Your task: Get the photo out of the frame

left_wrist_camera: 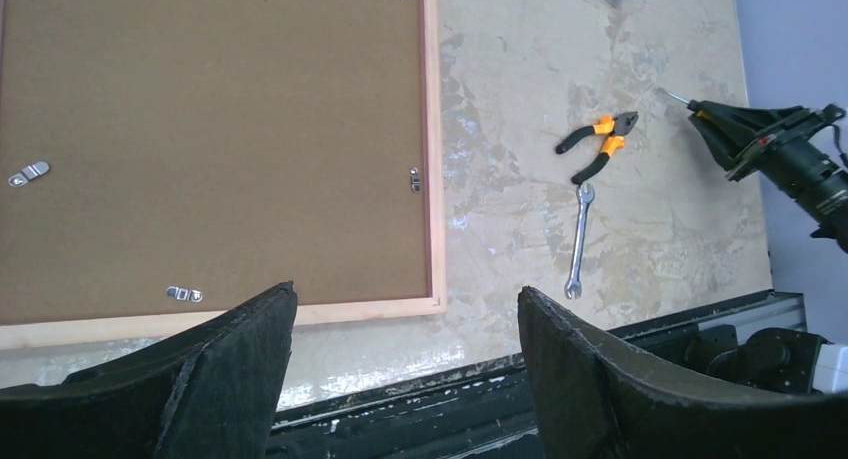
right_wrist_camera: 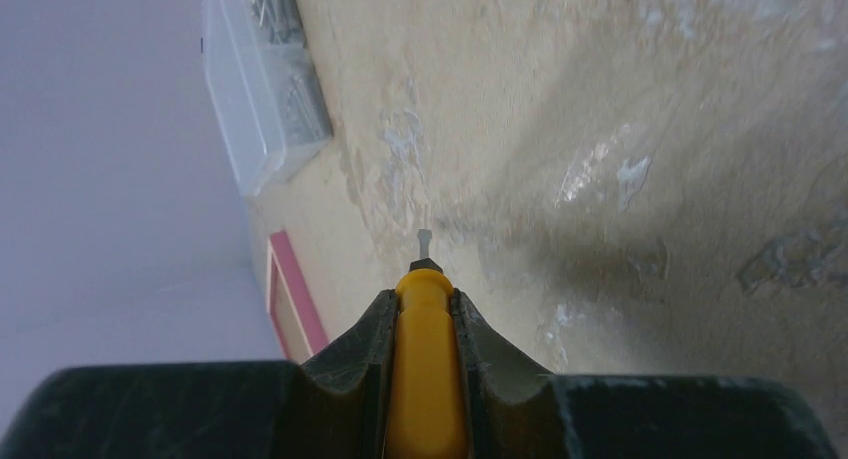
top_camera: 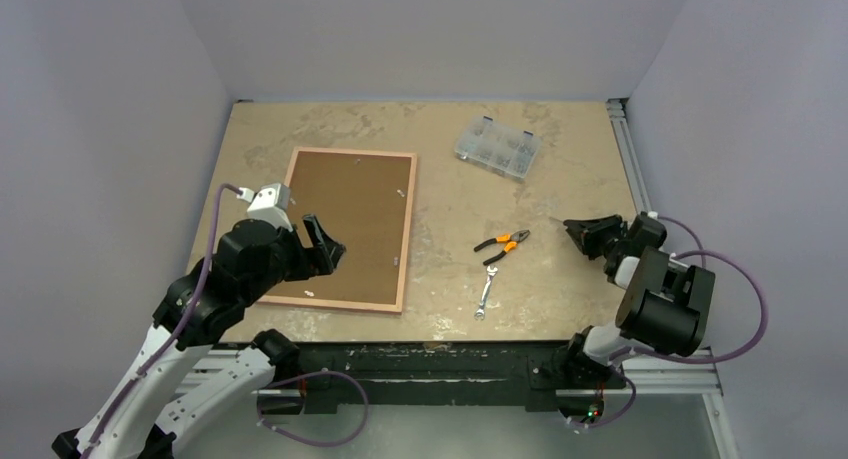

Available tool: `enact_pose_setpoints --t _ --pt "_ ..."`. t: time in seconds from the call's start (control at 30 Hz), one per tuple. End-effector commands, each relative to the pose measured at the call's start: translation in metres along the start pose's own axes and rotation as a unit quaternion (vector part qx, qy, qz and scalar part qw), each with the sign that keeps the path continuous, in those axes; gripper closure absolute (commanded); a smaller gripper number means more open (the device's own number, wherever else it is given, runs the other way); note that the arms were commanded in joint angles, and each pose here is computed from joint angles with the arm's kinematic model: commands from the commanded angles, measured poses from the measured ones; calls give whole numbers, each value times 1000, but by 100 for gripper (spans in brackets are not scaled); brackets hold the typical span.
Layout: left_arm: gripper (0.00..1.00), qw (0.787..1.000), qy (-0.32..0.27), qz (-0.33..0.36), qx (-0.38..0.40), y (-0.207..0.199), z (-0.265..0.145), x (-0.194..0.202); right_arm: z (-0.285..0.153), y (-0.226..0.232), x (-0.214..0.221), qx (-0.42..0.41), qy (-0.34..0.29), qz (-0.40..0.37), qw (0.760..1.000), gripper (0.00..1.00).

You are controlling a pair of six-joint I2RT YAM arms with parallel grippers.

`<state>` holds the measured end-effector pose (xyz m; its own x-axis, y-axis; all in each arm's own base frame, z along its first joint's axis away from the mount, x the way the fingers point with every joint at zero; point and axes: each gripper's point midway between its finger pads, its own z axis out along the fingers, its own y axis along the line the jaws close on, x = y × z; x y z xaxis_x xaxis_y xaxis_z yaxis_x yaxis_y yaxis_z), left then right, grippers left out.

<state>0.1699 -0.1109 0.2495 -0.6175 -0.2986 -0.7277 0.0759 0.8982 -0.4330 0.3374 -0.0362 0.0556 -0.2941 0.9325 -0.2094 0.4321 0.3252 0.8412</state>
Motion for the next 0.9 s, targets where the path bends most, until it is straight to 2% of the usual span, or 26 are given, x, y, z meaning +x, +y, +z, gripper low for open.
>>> enact_pose_setpoints --t 0.0,0.17,0.4,0.87 --pt "21 1000 -5 -17 26 -10 -1 -2 -7 39 1 -107 13 7 994 100" --pt "21 999 -4 -21 27 -9 0 1 -1 9 8 -68 15 30 997 100" --pt "21 999 2 -21 31 -11 4 4 2 -10 13 -45 15 47 998 93" --pt "21 999 -5 -17 37 -9 -2 5 0 -37 30 -10 22 63 998 67"
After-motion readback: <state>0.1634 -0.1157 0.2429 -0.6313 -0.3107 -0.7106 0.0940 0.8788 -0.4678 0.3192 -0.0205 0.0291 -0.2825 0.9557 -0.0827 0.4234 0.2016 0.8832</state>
